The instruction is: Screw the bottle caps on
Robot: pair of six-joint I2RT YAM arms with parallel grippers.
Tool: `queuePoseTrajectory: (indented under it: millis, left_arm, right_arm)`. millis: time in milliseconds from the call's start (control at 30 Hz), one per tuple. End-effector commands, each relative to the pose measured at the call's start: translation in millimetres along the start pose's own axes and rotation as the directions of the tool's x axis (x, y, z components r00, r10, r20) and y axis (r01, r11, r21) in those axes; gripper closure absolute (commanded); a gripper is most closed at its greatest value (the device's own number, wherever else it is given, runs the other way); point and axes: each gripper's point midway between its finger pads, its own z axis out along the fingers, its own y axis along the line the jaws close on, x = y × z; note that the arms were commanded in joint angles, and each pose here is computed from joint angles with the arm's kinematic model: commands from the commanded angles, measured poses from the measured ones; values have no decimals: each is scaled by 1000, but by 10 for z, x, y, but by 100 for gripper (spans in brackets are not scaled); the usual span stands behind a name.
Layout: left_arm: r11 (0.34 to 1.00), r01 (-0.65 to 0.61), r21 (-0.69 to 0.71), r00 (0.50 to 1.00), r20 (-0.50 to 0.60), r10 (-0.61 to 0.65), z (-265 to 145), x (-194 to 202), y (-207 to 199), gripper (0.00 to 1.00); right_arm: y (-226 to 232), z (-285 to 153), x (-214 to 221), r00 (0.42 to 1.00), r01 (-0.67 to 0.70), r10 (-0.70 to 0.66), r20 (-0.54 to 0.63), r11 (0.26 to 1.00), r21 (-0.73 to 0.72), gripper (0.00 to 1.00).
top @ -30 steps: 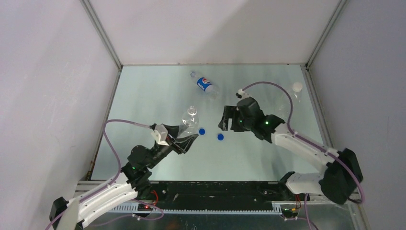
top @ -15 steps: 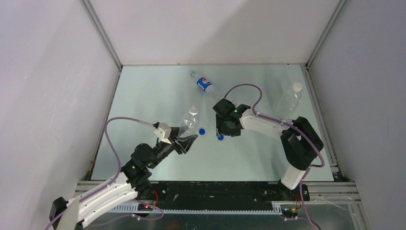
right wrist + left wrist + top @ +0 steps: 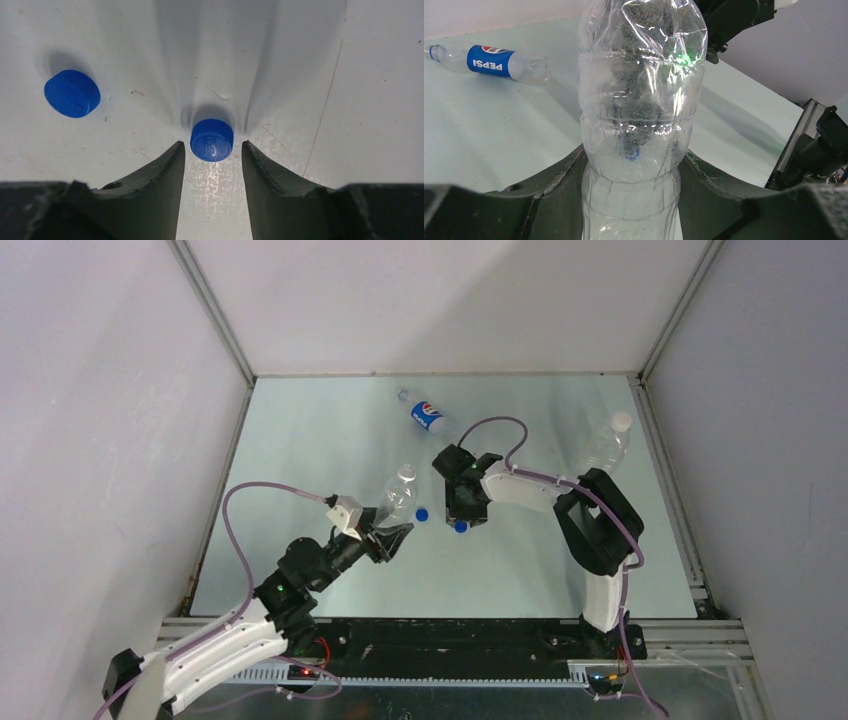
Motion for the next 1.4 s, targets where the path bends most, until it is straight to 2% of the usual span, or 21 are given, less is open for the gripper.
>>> queuePoseTrajectory:
  millis: [0,267,433,600,767,867,1000,1167,1267,1367]
  left_arm:
    - [1000,20,-1,997,80,-20,41,-349,-54,60]
    - [1000,23,-1,997,69,-23,45,-329,-57,60]
    - [1000,14,5,999,37,-14,52,-303,-72,63]
    - [999,-48,-1,998,-50,48,64,-231,-53,68]
    - [992,-125,27,984,-128,127,96,-187,-41,73]
    - [991,-119,58,978,-164,127,140,-153,6,78]
    - [984,-68,163,974,-203,101,212,-141,-28,81]
    - [940,-19,341,960,-256,112,287,-134,-163,83]
    - [897,2,442,957,-262,126,291,-179,-272,84]
    - [863,22,505,948,-284,142,295,-153,-329,84]
  right_arm:
    - [109,1,-76,1000,-10,11,4,1000,-12,54]
    - [51,92,-13,1000,-7,7,-26,1000,21,60]
    - [48,44,-24,1000,11,-11,-25,1000,11,76]
    - [102,-278,-178,998,60,-58,32,996,-66,91]
    - [59,-770,-382,988,123,-105,113,979,-165,95]
    - [27,-1059,-477,974,193,-156,166,953,-234,97]
    - [-70,-1536,-637,940,275,-187,286,912,-305,99]
    - [-98,-2213,-720,870,410,-203,449,803,-433,99]
    - [-98,-2579,-685,805,514,-228,547,728,-454,99]
    - [-41,-2877,-610,711,647,-287,642,625,-438,99]
